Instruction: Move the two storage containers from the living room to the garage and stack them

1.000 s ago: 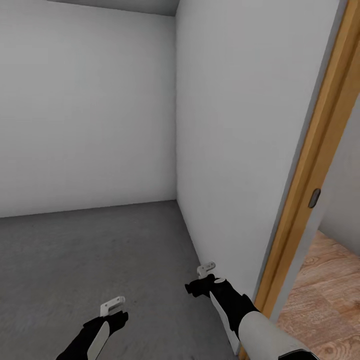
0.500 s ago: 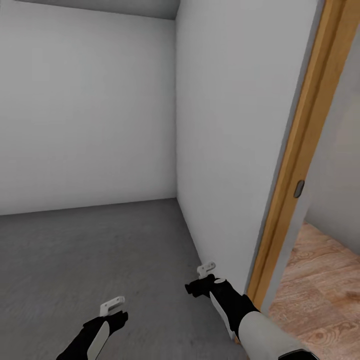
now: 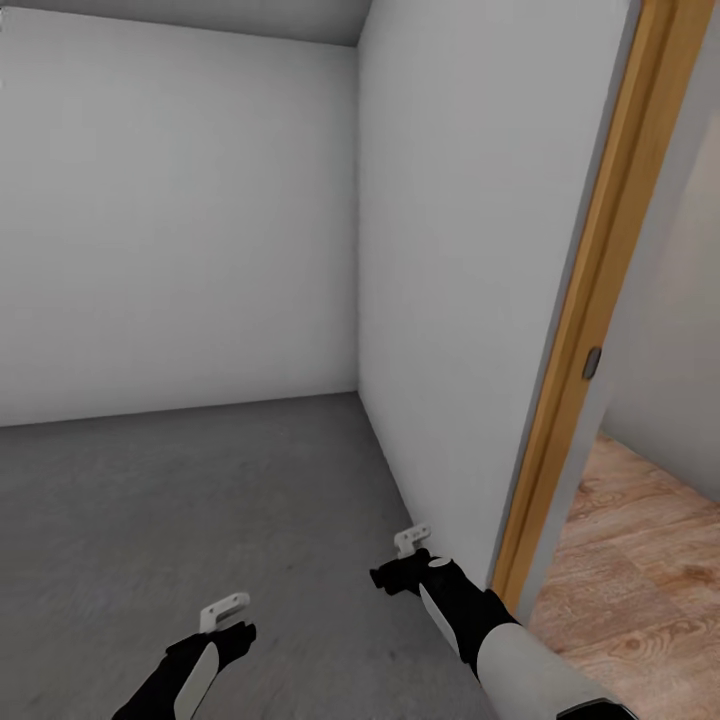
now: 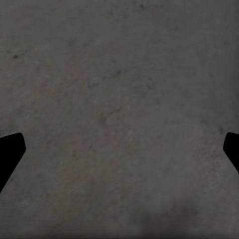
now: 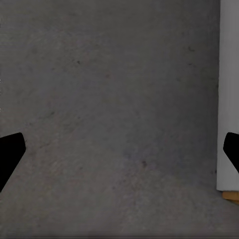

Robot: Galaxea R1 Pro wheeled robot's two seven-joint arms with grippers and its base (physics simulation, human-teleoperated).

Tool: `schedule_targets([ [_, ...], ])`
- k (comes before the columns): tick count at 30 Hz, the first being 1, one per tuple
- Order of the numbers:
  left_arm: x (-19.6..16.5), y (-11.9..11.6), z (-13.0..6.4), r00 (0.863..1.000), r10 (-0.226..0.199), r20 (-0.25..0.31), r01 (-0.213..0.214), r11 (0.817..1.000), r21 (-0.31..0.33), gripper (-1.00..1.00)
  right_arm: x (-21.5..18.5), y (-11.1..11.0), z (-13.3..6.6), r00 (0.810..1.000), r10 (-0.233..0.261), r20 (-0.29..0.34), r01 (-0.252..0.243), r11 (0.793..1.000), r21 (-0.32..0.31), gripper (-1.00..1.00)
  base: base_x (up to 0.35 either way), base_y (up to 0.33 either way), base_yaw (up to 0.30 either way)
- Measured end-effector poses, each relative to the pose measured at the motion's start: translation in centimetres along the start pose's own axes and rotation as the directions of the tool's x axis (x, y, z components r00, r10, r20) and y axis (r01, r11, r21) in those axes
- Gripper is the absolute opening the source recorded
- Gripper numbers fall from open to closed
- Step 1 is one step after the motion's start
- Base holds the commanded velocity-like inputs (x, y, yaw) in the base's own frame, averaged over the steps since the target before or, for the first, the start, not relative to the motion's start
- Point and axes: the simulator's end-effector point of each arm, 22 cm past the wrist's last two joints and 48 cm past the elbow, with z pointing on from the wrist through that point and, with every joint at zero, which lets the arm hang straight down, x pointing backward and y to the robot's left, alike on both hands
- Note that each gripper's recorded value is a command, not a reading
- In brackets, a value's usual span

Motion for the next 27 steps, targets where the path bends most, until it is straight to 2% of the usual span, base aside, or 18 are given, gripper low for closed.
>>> schedule_targets([
  [9,0.4,0.3,0.1,1.0,0.01,-0.007,-0.01,1.0,-0.006,1.0,0.7,-0.1,0.1,1.0,0.003,-0.001,-0.003,1.0,0.0,1.0,-0.009,0.005,0.0],
  [12,2.9,1.1,0.5,0.998,0.018,-0.059,-0.02,1.0,-0.023,1.0,1.6,0.1,0.3,1.0,0.0,0.015,0.0,1.0,-0.005,1.0,0.0,0.0,0.0],
  [17,4.4,1.7,0.7,0.996,0.022,-0.09,-0.026,0.999,-0.035,1.0,3.5,0.4,0.6,1.0,-0.003,0.018,0.003,1.0,-0.012,1.0,0.0,0.0,0.0],
  [19,5.0,2.7,0.9,0.995,0.022,-0.101,-0.027,0.998,-0.05,1.0,5.0,0.4,0.7,1.0,-0.002,0.008,0.002,1.0,-0.014,1.0,0.0,0.0,0.0],
  [24,5.8,4.3,1.3,0.998,0.014,-0.064,-0.019,0.997,-0.08,1.0,9.0,0.2,0.7,1.0,0.0,-0.027,-0.001,1.0,-0.02,1.0,0.0,0.0,0.0],
  [27,6.6,4.8,1.5,0.998,0.012,-0.063,-0.018,0.996,-0.089,1.0,10.5,0.3,0.6,0.999,0.002,-0.041,-0.003,1.0,-0.023,1.0,0.0,0.0,0.0],
])
